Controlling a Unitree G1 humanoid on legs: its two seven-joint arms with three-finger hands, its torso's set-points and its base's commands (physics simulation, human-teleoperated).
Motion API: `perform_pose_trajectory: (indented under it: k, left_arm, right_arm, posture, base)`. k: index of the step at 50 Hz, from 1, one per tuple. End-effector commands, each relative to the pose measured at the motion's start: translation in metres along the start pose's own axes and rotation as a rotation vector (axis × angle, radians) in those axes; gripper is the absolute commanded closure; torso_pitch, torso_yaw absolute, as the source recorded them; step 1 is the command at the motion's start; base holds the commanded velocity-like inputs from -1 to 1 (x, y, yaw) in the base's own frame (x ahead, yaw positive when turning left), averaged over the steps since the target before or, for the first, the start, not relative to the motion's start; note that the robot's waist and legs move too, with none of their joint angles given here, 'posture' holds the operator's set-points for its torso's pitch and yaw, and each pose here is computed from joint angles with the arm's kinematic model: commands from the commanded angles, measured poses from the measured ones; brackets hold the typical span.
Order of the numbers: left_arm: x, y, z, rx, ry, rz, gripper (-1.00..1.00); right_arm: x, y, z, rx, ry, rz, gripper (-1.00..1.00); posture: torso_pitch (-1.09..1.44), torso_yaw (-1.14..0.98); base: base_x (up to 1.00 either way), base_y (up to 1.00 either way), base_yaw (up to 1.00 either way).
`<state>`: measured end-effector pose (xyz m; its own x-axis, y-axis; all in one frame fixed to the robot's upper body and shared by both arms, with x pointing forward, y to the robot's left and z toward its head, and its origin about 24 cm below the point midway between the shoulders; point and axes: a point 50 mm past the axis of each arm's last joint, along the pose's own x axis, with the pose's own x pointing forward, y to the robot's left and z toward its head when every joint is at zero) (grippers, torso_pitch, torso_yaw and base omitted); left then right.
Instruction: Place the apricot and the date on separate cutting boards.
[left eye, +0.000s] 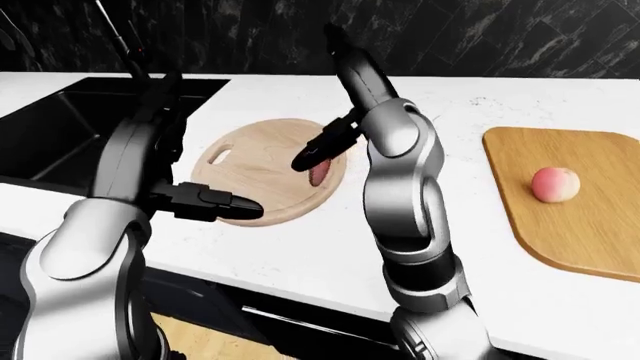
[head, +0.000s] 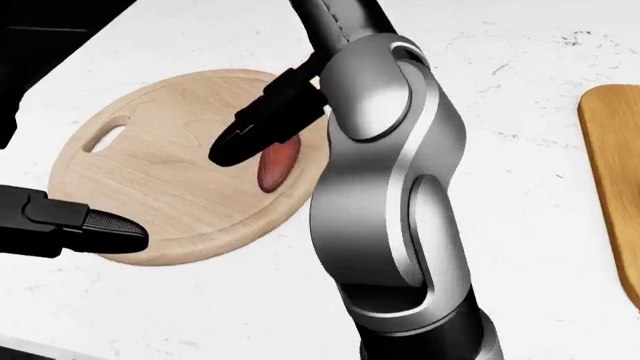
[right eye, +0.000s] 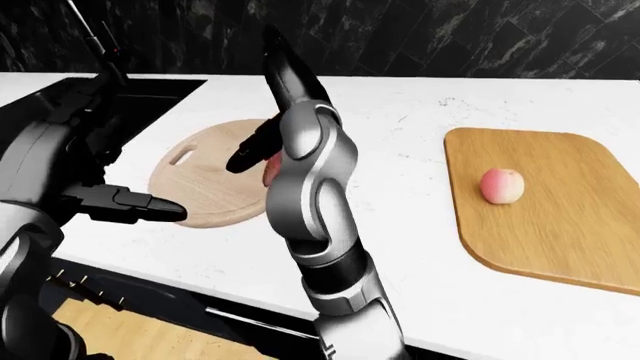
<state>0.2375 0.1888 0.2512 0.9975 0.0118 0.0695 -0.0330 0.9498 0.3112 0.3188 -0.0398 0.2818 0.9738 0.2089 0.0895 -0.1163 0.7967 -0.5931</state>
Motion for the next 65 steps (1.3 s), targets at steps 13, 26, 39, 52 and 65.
perform_pose_trajectory:
  k: [13,26,39,52,65]
  left_arm:
    - [-0.004,0.008,0.011,0.019,-0.063,0.045,-1.00]
    - [-0.003,0.010,0.013,0.021,-0.063,0.047,-1.00]
    - [-0.001,0.009,0.012,0.021,-0.062,0.045,-1.00]
    - [-0.001,0.009,0.011,0.022,-0.058,0.047,-1.00]
    - [-0.007,0.015,0.017,0.034,-0.062,0.067,-1.00]
  right_arm:
    - [-0.019,-0.042,0.024,-0.008,-0.080,-0.118,-1.00]
    - [-0.037,-0.077,0.026,-0.005,-0.079,-0.219,-1.00]
    - [-0.052,-0.101,0.032,0.005,-0.085,-0.296,-1.00]
    - [-0.063,-0.115,0.027,0.006,-0.078,-0.342,-1.00]
    - [-0.082,-0.133,0.032,0.010,-0.098,-0.391,-1.00]
  posture:
    - [0.00,0.46]
    - [0.00,0.46]
    - [0.00,0.46]
    - [0.00,0.46]
    - [0.00,0.46]
  base:
    - [0.00,0.00,0.00]
    - [0.00,0.00,0.00]
    - [0.00,0.00,0.00]
    - [0.00,0.00,0.00]
    - [0.00,0.00,0.00]
